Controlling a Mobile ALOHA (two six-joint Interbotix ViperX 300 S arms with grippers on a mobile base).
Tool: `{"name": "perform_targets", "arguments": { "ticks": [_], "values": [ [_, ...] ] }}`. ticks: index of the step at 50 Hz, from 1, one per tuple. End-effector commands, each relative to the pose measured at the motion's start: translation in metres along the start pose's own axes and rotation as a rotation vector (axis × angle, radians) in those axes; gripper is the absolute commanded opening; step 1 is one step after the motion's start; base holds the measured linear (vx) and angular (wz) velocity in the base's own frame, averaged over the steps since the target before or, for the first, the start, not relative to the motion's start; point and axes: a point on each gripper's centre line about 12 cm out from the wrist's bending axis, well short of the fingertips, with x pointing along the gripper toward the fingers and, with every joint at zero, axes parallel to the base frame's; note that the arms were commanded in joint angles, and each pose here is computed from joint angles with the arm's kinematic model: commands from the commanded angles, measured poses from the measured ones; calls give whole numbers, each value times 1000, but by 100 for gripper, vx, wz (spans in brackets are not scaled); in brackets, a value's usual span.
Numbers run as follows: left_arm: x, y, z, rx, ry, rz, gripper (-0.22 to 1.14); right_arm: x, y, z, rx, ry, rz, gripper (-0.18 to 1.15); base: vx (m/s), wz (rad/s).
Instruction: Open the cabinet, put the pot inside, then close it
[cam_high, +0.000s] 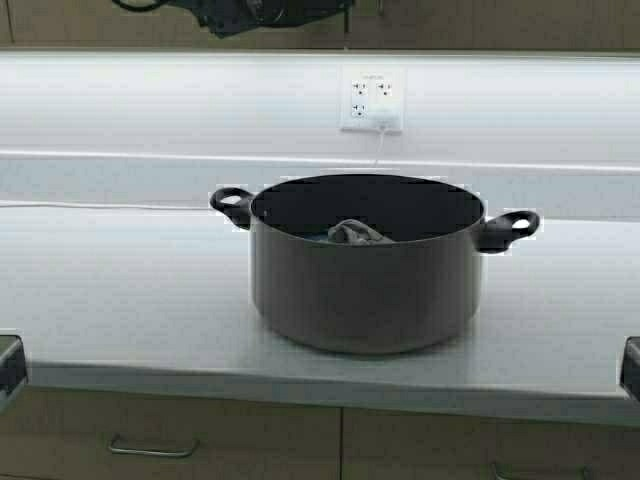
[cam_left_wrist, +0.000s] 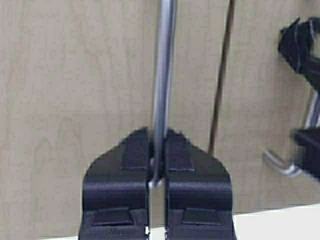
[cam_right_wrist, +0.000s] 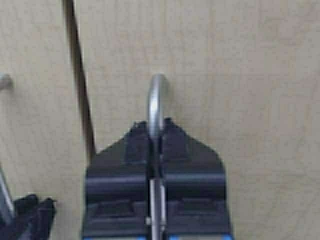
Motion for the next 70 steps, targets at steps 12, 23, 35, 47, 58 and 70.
{"name": "perform_targets", "arguments": {
  "ticks": [12,23,35,47,58,70],
  "values": [
    [-71,25,50,-28,66,7,3,-61,-17,35,13,97,220,6,0,-3],
    [-115,51,58,4,108,31,3,-93,-33,33,4,149,298,6,-5,-6],
    [-159,79,68,50,159,67,3,-108,-58,33,3,169,300,6,-10,-7],
    [-178,99,80,83,224,103,3,-119,-102,31,11,201,258,6,-14,-1],
    [-191,113,87,80,248,148,3,-134,-143,36,-4,233,256,6,-10,4],
    [-196,111,90,75,266,140,9,-144,-153,43,-12,312,350,19,-6,5]
  ]
}}
